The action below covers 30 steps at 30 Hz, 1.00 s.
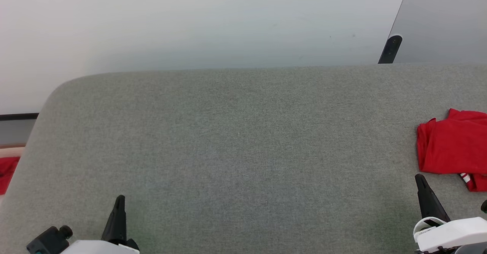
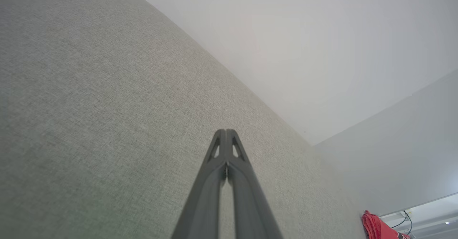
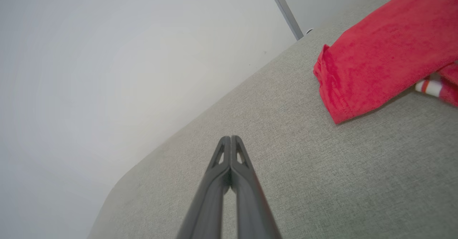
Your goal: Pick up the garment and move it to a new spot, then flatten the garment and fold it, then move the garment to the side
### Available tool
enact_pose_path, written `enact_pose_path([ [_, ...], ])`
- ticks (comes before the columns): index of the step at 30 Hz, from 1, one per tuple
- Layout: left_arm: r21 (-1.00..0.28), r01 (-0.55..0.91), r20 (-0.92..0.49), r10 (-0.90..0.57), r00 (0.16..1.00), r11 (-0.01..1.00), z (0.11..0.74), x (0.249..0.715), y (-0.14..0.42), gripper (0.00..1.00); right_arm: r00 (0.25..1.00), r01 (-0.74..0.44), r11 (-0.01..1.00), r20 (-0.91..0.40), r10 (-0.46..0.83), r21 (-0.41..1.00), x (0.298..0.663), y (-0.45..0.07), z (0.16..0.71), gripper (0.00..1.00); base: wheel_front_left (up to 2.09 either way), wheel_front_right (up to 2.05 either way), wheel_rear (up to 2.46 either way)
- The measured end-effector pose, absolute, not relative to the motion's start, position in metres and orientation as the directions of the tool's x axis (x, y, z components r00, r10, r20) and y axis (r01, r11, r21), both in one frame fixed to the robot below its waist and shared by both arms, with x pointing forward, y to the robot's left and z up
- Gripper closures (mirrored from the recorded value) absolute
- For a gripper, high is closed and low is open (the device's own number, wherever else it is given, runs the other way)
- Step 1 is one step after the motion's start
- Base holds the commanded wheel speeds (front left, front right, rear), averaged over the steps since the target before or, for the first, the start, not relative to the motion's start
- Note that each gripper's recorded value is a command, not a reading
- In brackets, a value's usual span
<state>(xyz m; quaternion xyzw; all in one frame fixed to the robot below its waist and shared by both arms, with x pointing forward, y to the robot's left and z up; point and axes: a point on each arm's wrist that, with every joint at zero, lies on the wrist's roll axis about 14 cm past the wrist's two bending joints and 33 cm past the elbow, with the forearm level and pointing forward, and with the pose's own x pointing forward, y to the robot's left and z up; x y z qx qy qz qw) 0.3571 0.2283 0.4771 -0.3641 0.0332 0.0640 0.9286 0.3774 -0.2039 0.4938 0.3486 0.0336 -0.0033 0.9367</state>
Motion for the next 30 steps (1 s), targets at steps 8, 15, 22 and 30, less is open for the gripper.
enact_pose_path([
  [8,-0.747,-0.141,-0.112,0.086,0.99,0.65,0.478,0.361,0.225,1.0,0.998,0.038,0.683,-0.066,0.015,0.729,0.378,-0.203,0.494,1.0,0.0,0.0,0.0],
  [15,-0.8,-0.139,-0.115,0.078,0.99,0.584,0.478,0.364,0.223,1.0,0.998,0.04,0.614,-0.061,0.014,0.788,0.38,-0.203,0.495,1.0,0.0,0.0,0.0],
  [22,-0.844,-0.13,-0.112,0.067,0.991,0.521,0.479,0.366,0.221,1.0,0.998,0.044,0.55,-0.061,0.012,0.834,0.381,-0.203,0.494,1.0,0.0,0.0,0.0],
  [30,-0.887,-0.119,-0.104,0.057,0.993,0.447,0.482,0.37,0.217,1.0,0.998,0.042,0.475,-0.054,0.011,0.879,0.382,-0.202,0.496,1.0,0.0,0.0,0.0],
])
